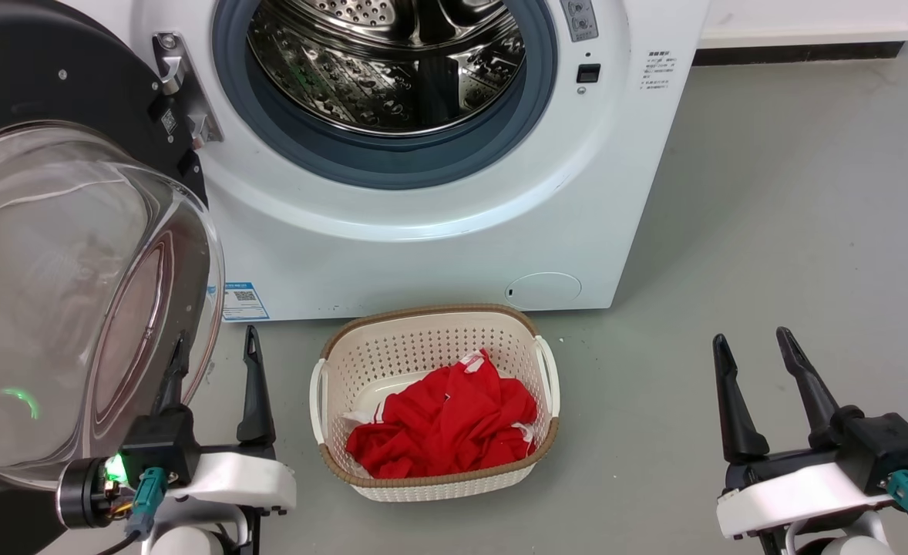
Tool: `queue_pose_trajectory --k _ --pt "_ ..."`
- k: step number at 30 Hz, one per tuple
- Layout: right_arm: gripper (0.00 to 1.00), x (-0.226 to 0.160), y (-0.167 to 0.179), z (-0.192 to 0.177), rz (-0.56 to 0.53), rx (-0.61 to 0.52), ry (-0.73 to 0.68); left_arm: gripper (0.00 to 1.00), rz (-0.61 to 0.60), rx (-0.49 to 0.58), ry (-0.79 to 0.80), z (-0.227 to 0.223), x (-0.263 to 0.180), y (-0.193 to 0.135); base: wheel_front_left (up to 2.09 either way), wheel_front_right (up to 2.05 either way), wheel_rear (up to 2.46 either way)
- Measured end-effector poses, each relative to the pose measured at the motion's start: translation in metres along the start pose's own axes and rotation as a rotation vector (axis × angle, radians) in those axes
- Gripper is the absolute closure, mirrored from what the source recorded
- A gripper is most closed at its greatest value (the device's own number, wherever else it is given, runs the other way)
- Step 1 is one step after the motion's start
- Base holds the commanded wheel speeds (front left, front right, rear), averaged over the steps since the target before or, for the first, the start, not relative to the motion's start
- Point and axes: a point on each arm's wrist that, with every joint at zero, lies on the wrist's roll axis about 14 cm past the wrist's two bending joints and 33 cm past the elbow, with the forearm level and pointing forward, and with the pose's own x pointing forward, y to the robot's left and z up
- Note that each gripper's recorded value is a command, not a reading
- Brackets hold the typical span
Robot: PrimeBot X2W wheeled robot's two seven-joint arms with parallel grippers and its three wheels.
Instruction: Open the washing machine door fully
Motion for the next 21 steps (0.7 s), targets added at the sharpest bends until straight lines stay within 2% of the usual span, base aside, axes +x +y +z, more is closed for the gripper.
queue_pose_trajectory --k 1,4,21 --pt "1.0 0.0 0.0 -0.001 0.0 0.0 0.003 1.0 -0.003 -0.008 0.001 0.0 0.0 -0.001 0.0 0.0 0.0" --pt "1.0 -0.005 0.0 -0.008 -0.004 0.023 0.026 1.0 0.005 -0.033 0.047 -0.012 -0.004 0.0 0.0 0.0 0.0" --pt "1.0 -0.007 -0.013 -0.021 -0.085 0.359 0.067 1.0 0.074 -0.372 0.146 -0.028 -0.008 0.011 0.0 0.0 0.0"
